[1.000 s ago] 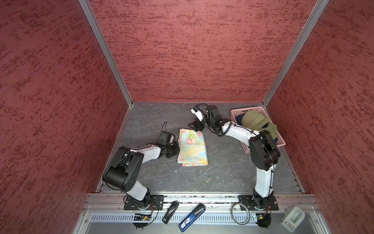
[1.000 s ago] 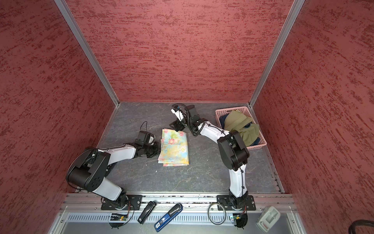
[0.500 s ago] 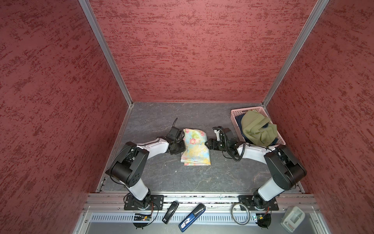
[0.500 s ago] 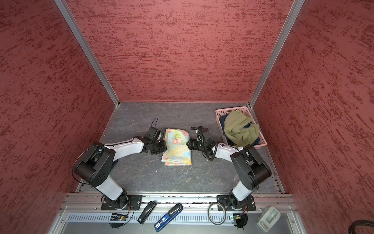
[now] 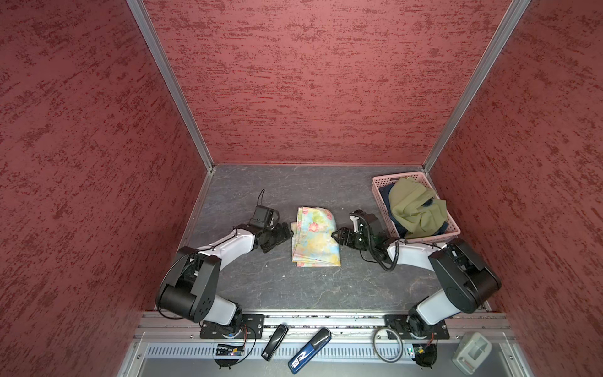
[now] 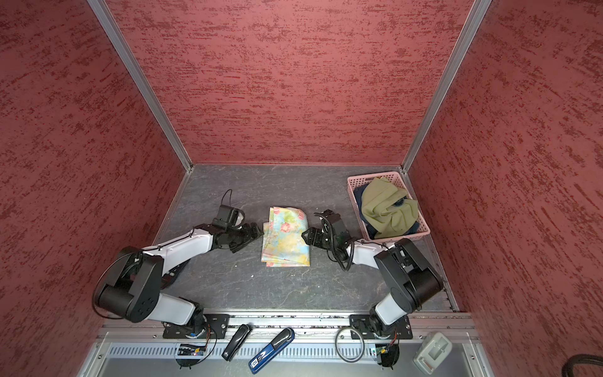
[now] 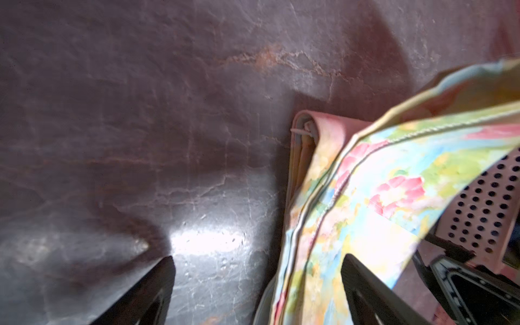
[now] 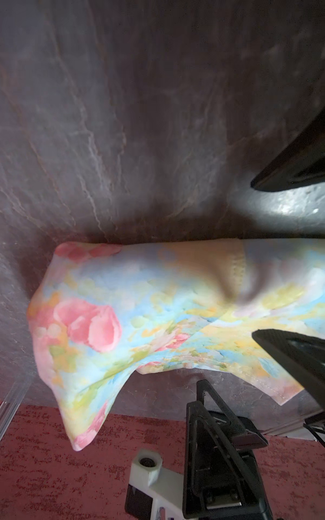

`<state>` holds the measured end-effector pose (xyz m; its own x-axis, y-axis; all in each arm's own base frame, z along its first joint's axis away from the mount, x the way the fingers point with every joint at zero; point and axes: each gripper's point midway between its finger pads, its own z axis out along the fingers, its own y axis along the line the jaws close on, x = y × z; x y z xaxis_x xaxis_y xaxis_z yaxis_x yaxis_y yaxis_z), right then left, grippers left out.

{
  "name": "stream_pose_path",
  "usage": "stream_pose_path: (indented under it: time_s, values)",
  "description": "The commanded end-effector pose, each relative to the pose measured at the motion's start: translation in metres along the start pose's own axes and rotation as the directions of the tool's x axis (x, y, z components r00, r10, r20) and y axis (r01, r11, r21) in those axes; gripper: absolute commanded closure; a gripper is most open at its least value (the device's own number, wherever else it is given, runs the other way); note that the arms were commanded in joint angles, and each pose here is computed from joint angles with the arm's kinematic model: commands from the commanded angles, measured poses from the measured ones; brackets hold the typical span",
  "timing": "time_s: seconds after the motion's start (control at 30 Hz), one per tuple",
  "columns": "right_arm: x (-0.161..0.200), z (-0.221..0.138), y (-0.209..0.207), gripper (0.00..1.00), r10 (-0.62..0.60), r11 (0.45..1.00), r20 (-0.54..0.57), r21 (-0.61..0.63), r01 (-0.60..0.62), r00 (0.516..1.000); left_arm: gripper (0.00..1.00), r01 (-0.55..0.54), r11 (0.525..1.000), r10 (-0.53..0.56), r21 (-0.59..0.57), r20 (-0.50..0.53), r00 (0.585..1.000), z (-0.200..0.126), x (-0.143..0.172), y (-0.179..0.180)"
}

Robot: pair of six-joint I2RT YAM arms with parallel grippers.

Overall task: Fold and stack skirts
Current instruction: Move the skirt to the center of the table.

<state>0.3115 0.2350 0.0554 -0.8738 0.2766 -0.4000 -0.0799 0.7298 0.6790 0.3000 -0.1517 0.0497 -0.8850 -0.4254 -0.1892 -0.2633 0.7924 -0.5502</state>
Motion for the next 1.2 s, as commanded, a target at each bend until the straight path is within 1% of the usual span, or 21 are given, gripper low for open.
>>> stream_pose_path:
  time_s: [0.0, 0.13, 0.27, 0.37, 0.53, 0.7, 0.87, 0.97, 1.07, 1.17]
  values:
    - [-0.003, -0.007, 0.017, 0.23, 0.018, 0.997, 0.021, -0.072, -0.017, 1.000, 0.11, 0.018, 0.989, -0.013, 0.146, -0.029, 0.999, -0.003, 0.011, -0.015]
    - [0.003, -0.011, 0.015, 0.23, 0.032, 0.997, 0.020, -0.073, -0.030, 0.999, 0.14, 0.010, 0.972, 0.003, 0.233, -0.056, 0.998, -0.001, 0.025, -0.019]
    - [0.011, -0.014, 0.015, 0.24, 0.042, 0.996, 0.004, -0.079, -0.042, 0.999, 0.19, 0.007, 0.961, 0.019, 0.275, -0.092, 0.996, 0.003, 0.039, -0.018]
    - [0.020, -0.014, 0.013, 0.24, 0.046, 0.997, -0.010, -0.067, -0.047, 0.999, 0.22, 0.003, 0.963, 0.032, 0.270, -0.123, 0.992, 0.008, 0.051, -0.014]
    - [0.038, -0.009, 0.008, 0.24, 0.045, 0.998, -0.053, -0.031, -0.047, 0.998, 0.23, -0.006, 0.971, 0.051, 0.241, -0.182, 0.982, 0.018, 0.072, -0.002]
    - [0.052, -0.004, 0.003, 0.25, 0.092, 0.995, -0.076, -0.033, -0.094, 0.993, 0.26, -0.023, 0.977, 0.074, 0.210, -0.235, 0.969, 0.031, 0.088, 0.008]
    - [0.059, -0.002, 0.002, 0.26, 0.129, 0.990, -0.078, -0.048, -0.133, 0.989, 0.35, -0.039, 0.979, 0.090, 0.198, -0.260, 0.961, 0.039, 0.097, 0.012]
    - [0.059, -0.003, 0.003, 0.26, 0.131, 0.989, -0.074, -0.064, -0.136, 0.989, 0.45, -0.046, 0.978, 0.099, 0.202, -0.265, 0.959, 0.041, 0.099, 0.013]
    - [0.061, -0.002, 0.003, 0.27, 0.142, 0.986, -0.079, -0.078, -0.149, 0.987, 0.57, -0.054, 0.977, 0.108, 0.205, -0.259, 0.960, 0.041, 0.099, 0.013]
    - [0.062, -0.001, 0.004, 0.30, 0.147, 0.984, -0.083, -0.089, -0.154, 0.986, 0.60, -0.059, 0.978, 0.109, 0.203, -0.245, 0.963, 0.040, 0.095, 0.012]
